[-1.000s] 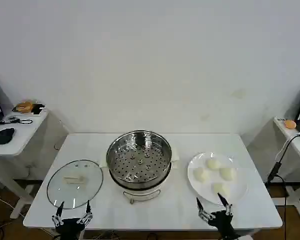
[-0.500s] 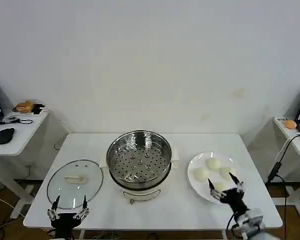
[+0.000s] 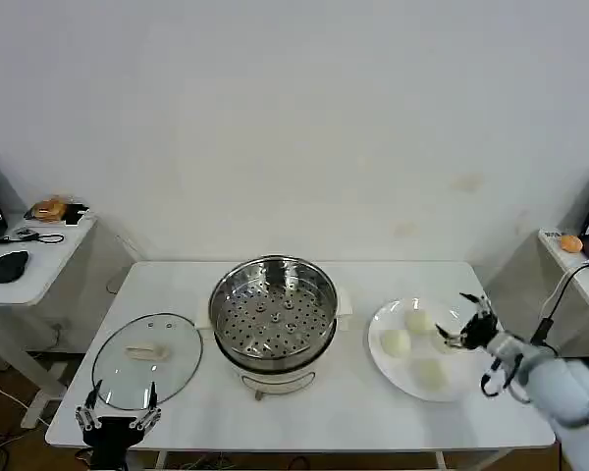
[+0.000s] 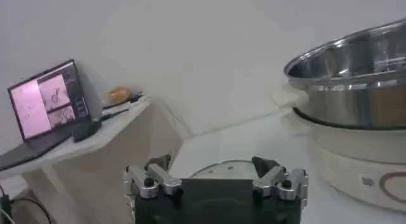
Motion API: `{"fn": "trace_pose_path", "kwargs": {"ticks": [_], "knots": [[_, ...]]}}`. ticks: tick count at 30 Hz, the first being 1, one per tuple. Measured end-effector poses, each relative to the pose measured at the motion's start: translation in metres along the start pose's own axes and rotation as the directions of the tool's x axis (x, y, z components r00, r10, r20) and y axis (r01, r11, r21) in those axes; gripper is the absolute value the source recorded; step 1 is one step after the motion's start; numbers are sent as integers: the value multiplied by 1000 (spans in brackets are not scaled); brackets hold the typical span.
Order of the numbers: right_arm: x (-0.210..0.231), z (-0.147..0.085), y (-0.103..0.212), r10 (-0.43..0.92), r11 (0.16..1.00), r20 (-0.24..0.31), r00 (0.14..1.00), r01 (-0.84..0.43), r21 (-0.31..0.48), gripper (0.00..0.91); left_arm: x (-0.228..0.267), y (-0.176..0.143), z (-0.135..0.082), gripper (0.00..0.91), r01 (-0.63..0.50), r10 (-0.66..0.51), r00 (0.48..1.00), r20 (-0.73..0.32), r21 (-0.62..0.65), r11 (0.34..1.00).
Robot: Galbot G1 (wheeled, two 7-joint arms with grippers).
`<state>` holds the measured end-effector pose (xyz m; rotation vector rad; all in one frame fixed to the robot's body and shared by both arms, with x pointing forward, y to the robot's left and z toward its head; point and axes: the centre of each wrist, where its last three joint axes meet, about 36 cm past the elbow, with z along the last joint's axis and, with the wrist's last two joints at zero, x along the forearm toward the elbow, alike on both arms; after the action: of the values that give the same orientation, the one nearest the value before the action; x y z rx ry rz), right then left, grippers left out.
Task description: Take steamed baozi put them in steamer then cover it.
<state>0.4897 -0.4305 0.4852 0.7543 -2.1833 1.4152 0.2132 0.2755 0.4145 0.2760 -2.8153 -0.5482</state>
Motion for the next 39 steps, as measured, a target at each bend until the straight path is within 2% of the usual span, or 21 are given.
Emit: {"fn": "trace_pose_path", "kwargs": {"ticks": [7,12,21,37,39], "knots": [[-36,-5,-39,-209,965,-80,975,219,143,907,-4,7,-4,907,21,-21,1000,14,-15,1000],[-60,-11,-53,-318,919,-141,937,342,195,907,-6,8,-8,907,27,-27,999,25,-19,999],[-103,-24,-58,-420,864,-203,885,458,209,907,-11,11,-11,907,37,-36,999,40,-26,999],[-153,-47,-57,-465,834,-245,851,514,202,907,-17,20,-9,907,53,-51,998,44,-48,997],[-157,-49,-58,-462,836,-248,851,512,199,867,-18,21,-9,907,53,-51,998,45,-50,997]]}}
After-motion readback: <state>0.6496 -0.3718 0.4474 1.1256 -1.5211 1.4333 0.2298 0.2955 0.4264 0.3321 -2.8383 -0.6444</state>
